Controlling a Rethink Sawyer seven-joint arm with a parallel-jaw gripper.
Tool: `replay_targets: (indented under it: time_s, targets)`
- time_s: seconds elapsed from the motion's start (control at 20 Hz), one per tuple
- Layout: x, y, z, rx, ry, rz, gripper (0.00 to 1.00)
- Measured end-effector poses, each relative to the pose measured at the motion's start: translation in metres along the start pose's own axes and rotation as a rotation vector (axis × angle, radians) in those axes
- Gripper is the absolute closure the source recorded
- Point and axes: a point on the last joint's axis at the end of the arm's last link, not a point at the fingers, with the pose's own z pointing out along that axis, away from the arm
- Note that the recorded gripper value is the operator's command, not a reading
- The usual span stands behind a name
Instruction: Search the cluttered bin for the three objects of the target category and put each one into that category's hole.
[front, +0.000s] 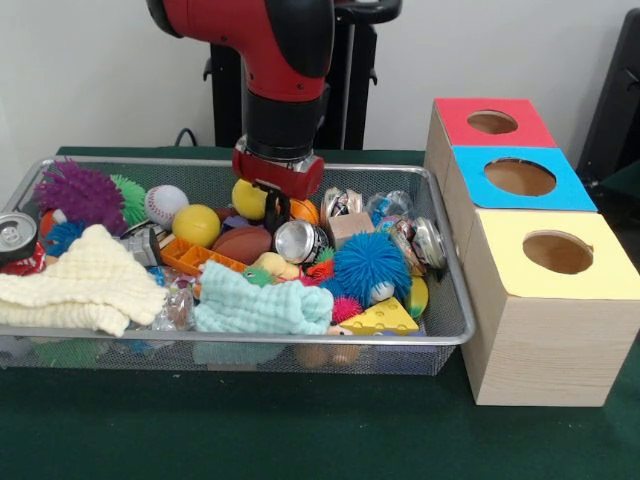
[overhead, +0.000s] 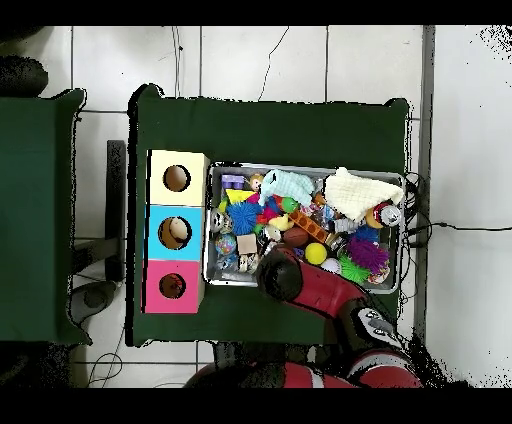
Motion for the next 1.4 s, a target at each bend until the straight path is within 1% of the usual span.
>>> replay_targets:
  time_s: [0.05, 0.4, 0.55, 0.65, 0.75, 0.85, 0.95, 1.05, 1.2, 1.25, 1.4]
  targets:
    - [0.000, -0.002, 0.000, 0.000, -0.001, -0.008, 1.00]
    - [-0.001, -0.003, 0.000, -0.004, -0.001, -0.008, 1.00]
    - [-0.004, -0.001, 0.001, -0.009, -0.007, -0.013, 1.00]
    - [-0.010, 0.001, 0.003, -0.015, -0.013, -0.017, 1.00]
    - [-0.024, 0.005, 0.008, -0.029, -0.020, -0.017, 1.00]
    - [-0.030, 0.006, 0.013, -0.033, -0.019, -0.015, 1.00]
    - [-0.040, 0.009, 0.023, -0.037, -0.010, -0.014, 1.00]
    - [-0.045, 0.011, 0.029, -0.035, 0.004, -0.015, 1.00]
    - [-0.050, 0.012, 0.032, -0.032, 0.019, -0.016, 1.00]
    - [-0.053, 0.013, 0.035, -0.029, 0.038, -0.017, 1.00]
    - [-0.054, 0.014, 0.037, -0.028, 0.053, -0.017, 1.00]
